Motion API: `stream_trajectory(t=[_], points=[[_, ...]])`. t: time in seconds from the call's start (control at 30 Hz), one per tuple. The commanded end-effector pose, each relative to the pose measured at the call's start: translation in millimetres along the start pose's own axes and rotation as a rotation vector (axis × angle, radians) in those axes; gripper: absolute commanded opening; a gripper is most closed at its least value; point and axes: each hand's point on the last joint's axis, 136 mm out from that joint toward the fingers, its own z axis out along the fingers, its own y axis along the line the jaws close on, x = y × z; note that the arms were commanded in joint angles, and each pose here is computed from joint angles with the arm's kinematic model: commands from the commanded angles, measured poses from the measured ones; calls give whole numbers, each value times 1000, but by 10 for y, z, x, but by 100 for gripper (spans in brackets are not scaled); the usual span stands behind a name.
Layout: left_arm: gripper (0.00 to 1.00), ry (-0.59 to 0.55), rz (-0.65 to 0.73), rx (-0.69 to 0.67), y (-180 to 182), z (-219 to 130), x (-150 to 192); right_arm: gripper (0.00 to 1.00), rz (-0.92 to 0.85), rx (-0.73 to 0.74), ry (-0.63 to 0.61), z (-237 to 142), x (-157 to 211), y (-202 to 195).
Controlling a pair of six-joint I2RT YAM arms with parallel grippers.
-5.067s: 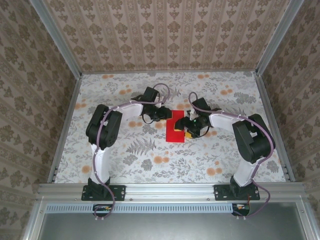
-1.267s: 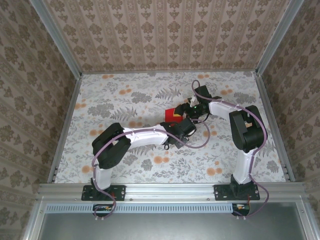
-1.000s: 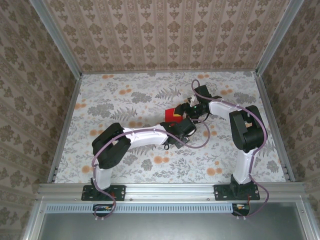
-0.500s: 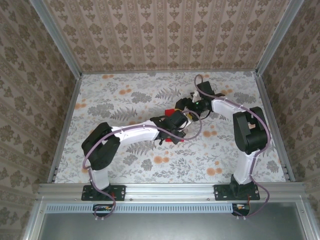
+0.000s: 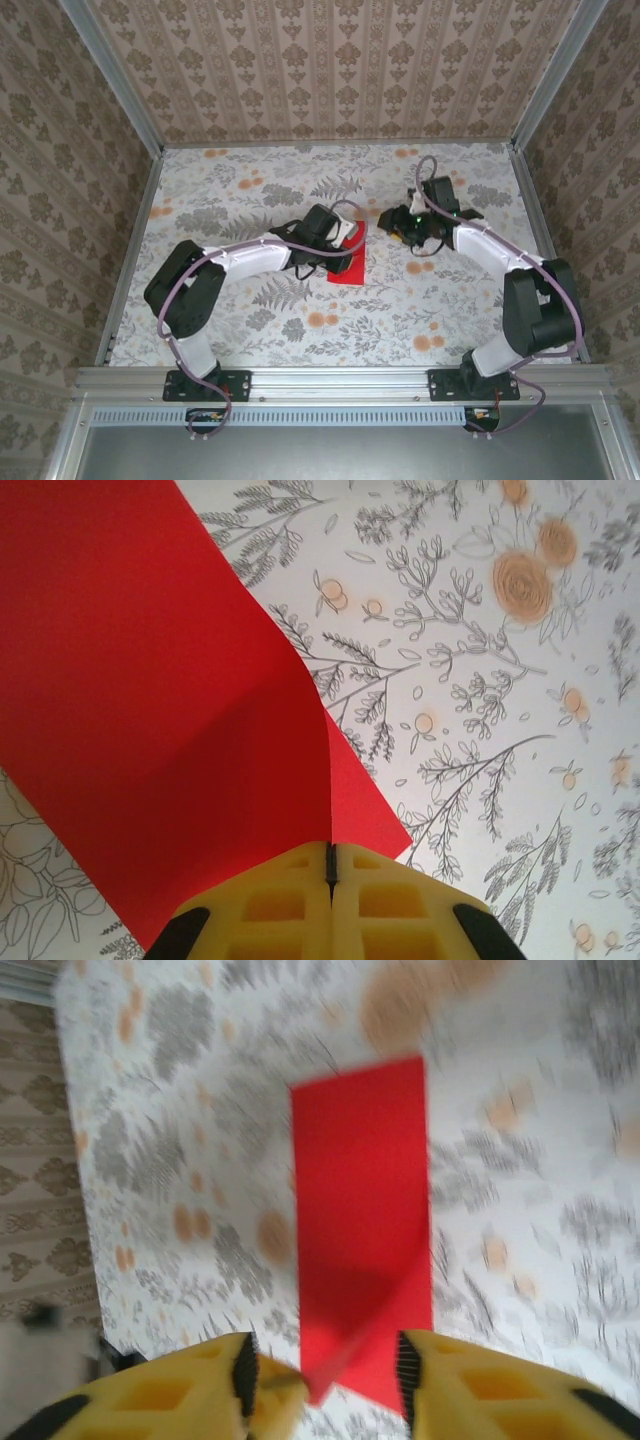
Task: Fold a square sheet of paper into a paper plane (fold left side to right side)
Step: Fold the triangle a second time at the center of the table.
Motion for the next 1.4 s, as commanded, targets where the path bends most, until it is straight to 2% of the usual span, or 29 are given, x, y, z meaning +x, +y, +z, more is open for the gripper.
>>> stream_trajectory(t=[0.0,0.13,0.27,0.43,0.7,0.97,1.27,1.37], points=[[0,-38,-64,132,-169,-98,-93,28,-10,1,30,87,304,-47],[0,-26,-104,142,-99,-85,-66,13,-10,10,70,312,589,-69],[0,-9,-110,127,-57,-89,-25,8,-9,32,114,557,771,-65],[0,15,-101,92,6,-97,22,7,-14,94,162,727,914,-162],[0,43,-81,49,115,-85,44,6,-33,211,218,724,1011,-398],[0,65,-64,30,235,-66,40,4,-33,260,274,755,1114,-536],[0,47,-69,57,190,-67,-22,5,-80,63,158,653,891,-54],[0,45,-68,48,205,-77,-26,5,-79,33,176,698,932,2]])
